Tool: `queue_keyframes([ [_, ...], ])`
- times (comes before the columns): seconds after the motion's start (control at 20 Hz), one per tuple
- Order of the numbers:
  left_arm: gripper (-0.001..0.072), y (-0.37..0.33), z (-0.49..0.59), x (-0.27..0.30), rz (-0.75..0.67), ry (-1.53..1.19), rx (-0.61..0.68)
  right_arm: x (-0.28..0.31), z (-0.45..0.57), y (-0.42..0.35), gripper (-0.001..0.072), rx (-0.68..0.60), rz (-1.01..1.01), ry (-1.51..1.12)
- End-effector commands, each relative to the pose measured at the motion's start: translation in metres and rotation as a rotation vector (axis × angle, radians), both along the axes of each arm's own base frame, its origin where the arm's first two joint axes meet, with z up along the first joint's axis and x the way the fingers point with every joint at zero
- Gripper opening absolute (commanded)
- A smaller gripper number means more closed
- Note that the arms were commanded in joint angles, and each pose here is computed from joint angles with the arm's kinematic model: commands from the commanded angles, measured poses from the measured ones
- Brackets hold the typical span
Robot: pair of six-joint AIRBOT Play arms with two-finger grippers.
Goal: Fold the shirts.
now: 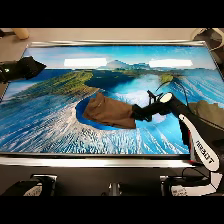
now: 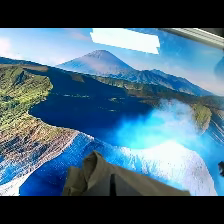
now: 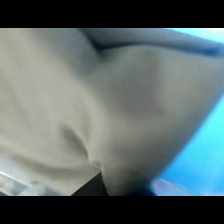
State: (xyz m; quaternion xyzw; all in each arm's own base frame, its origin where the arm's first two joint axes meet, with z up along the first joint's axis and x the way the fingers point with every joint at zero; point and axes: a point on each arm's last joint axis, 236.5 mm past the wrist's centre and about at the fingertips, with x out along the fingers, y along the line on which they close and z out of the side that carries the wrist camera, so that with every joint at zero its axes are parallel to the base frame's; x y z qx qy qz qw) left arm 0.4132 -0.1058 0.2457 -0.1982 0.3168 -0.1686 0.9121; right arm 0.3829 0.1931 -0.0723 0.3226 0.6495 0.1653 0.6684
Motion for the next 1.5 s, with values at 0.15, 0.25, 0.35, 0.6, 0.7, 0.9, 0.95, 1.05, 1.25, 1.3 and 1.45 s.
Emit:
queue_keyframes([
  [0.15,0.0037,0.011,-0.008,0.001,0.017,0.009,0.063,0.08,0.176,-0.097,0.0016,0.073,-0.087,-0.332],
  [0.25,0.0037,0.011,-0.012,0.001,0.017,0.017,0.063,0.077,0.204,-0.173,0.0015,-0.021,-0.22,-0.318],
  [0.35,0.0037,0.011,-0.023,0.001,0.016,0.04,0.064,0.062,0.229,-0.232,0.0015,-0.05,-0.335,-0.311],
  [0.6,0.0037,0.012,-0.065,0.0,0.015,0.105,0.074,0.008,0.28,-0.343,0.0015,-0.107,-0.636,-0.297],
  [0.7,0.0037,0.013,-0.085,-0.003,0.015,0.143,0.077,-0.018,0.284,-0.364,0.0015,-0.105,-0.698,-0.25],
  [0.9,0.0037,0.012,-0.111,-0.011,-0.006,0.196,0.095,-0.054,0.293,-0.39,0.0014,-0.138,-0.799,-0.221],
  [0.95,0.0037,0.011,-0.11,-0.011,-0.007,0.195,0.09,-0.068,0.289,-0.395,0.0014,-0.174,-0.816,-0.182],
  [1.05,0.0038,0.012,-0.107,-0.01,-0.002,0.182,0.087,-0.118,0.265,-0.412,0.0015,-0.327,-0.854,0.003],
  [1.25,0.0037,0.012,-0.107,-0.01,-0.01,0.174,0.097,-0.196,0.234,-0.441,0.0014,-0.616,-0.908,0.233],
  [1.3,0.0037,0.012,-0.106,-0.01,-0.01,0.174,0.097,-0.208,0.217,-0.435,0.0014,-0.614,-0.878,0.289],
  [1.45,0.0037,0.012,-0.106,-0.01,-0.011,0.174,0.096,-0.24,0.156,-0.397,0.0015,-0.52,-0.806,0.489],
])
